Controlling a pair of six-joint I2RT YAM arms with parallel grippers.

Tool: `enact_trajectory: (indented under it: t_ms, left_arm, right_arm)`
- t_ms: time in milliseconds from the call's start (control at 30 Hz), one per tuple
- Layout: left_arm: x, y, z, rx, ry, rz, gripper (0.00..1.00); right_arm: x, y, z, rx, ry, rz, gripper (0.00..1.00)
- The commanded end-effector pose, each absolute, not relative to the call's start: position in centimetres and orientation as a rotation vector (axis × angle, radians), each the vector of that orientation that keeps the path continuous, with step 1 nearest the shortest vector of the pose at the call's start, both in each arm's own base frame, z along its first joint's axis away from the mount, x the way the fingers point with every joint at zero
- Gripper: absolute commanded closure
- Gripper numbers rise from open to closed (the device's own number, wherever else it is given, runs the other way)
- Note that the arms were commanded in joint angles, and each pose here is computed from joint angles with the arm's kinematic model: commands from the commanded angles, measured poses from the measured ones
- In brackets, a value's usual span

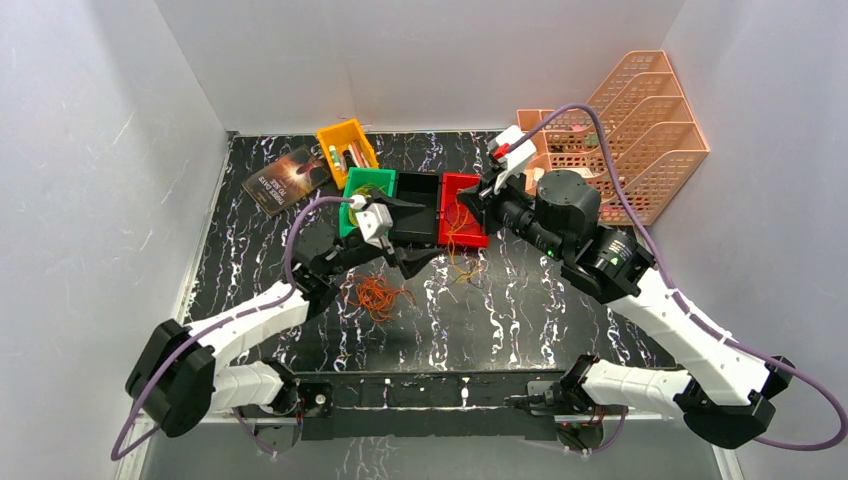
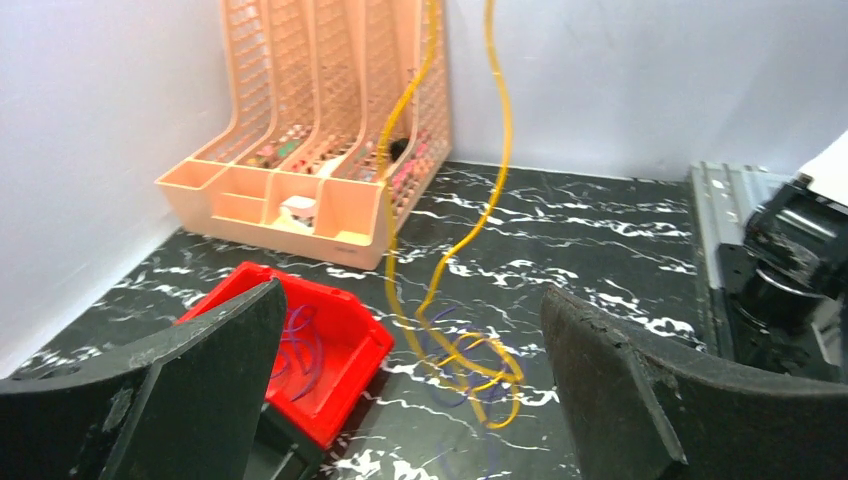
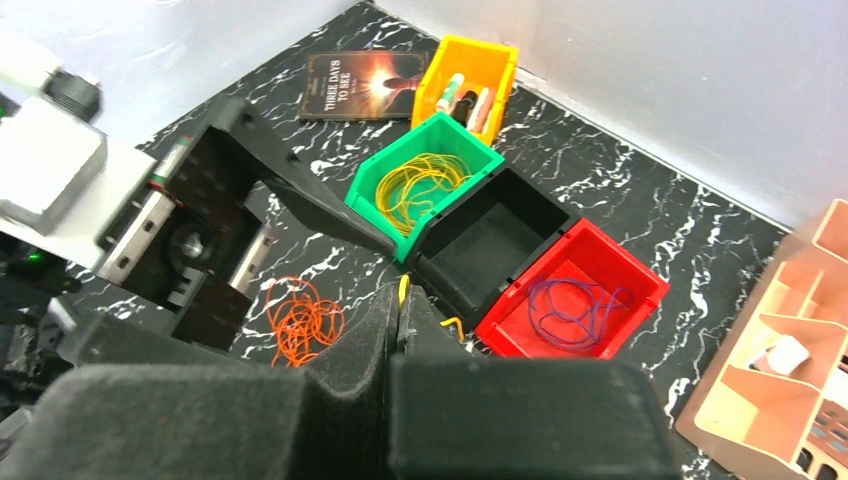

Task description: Untangle the cables

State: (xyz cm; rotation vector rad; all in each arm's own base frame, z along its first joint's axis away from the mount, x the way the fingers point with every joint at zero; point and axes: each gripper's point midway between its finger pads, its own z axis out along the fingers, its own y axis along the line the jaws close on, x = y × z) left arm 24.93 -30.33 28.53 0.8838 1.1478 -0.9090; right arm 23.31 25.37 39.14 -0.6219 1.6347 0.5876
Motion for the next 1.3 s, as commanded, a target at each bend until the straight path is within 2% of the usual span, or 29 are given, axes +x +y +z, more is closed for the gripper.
enact_trajectory:
  t_ms: [0,200,267,500,600,867,1267]
  left_arm:
    - [22.8,-32.9,30.8,0.980,0.982,-0.961,0.02]
    - [23.7,-35.2,29.4,0.948,1.025,-0.973,0.02]
    - [24.9,-35.3,29.0,0.889,1.059,-0.958,0.06]
    - [26.9,-35.2,27.6,0.784,1.136,-0.936,0.34]
    - [26.8,-35.2,26.3,0.787,1.171,-0.948,0.54]
    - [26.2,-34.3,22.3,0.768,1.291,-0.964,0.75]
    - [23.7,-33.1,14.8,0.790,1.501,-1.031,0.77]
  right_arm:
    - [22.2,26.5,43.0,-0.620,1.529,0.711,1.00]
    - [21.6,27.4,43.0,-0.656,1.526,0.760,1.00]
    - [21.2,27.6,43.2,-0.673,1.516,0.780,1.00]
    - [20.3,27.4,43.8,-0.692,1.486,0.813,1.00]
    - [20.3,27.2,44.0,-0.688,1.478,0.808,1.00]
    - [20.2,26.0,45.5,-0.658,1.435,0.775,1.00]
    - [19.3,22.8,50.5,-0.577,1.297,0.725,1.00]
